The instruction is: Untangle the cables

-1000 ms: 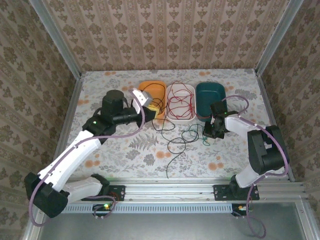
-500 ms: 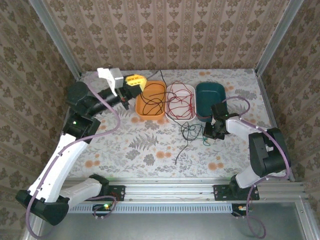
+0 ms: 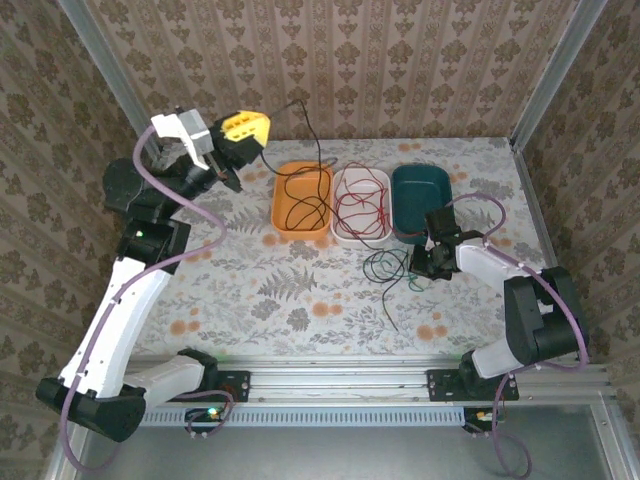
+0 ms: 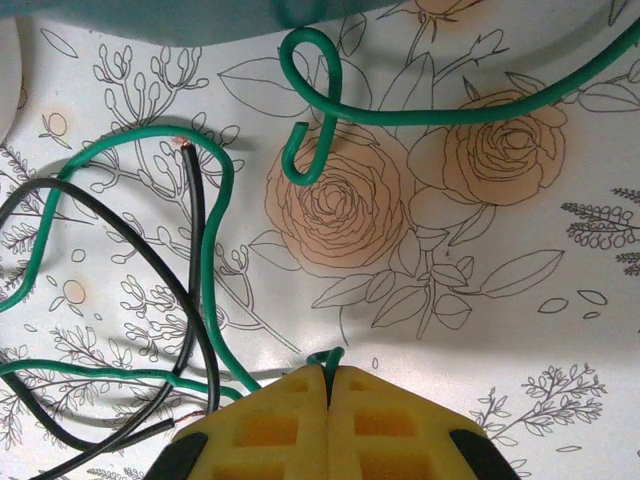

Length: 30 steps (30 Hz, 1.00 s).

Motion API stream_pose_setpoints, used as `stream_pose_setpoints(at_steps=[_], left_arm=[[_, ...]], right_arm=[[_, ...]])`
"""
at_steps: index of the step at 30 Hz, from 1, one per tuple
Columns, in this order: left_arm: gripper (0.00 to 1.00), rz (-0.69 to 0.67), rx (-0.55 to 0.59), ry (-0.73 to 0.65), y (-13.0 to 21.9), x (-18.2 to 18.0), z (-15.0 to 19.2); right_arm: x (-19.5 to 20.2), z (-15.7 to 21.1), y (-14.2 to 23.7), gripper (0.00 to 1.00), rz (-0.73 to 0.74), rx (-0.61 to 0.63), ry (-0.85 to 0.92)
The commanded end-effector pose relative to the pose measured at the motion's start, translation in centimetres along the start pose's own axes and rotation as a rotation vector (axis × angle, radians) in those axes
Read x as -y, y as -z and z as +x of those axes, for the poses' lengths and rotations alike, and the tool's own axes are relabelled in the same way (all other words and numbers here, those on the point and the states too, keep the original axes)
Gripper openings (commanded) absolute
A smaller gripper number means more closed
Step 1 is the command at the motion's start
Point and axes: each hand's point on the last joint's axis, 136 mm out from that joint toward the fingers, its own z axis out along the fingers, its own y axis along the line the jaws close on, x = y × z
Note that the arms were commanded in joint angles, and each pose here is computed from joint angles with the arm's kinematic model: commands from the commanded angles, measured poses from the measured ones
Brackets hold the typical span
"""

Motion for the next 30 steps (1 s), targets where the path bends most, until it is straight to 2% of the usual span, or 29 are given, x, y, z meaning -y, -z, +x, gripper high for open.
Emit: stream_pose_setpoints(at_steps=[1,7,10,17,24,30], left_arm=[[0.00,-0.146,0.124,-0.100,0.6,-2.1,-4.9],[0.00,-0.366,0.168,-0.097,1.9,-5.7,-6.9],[0.00,-0.423,0.213,-0.101,2.7,-6.7,-8.3],[0.00,-0.407,0.217,-0.080,1.8,-8.8,-8.5],[0.00,-0.449,0.211,-0.141,1.2,-12.7,-9.1],[0.00,-0.387,0.205,-0.121,-1.1,-14.7,-8.5]], right_arm=[[0.4,-0.3,0.5,0.00,0.018,0.041,-0.003],[0.6,-0.9,1.3,0.00,0.024,0.100,-0.013],[0.7,-0.9,1.2,0.00,0.028,0.104,-0.016],[0.1,-1.4,1.9,0.00,-0.004,0.127,-0.013],[-1.4,-1.7,2.3,0.00,-0.076,0.136,0.018],[-1.7,-1.7,2.4,0.00,-0.089,0.132,0.025]])
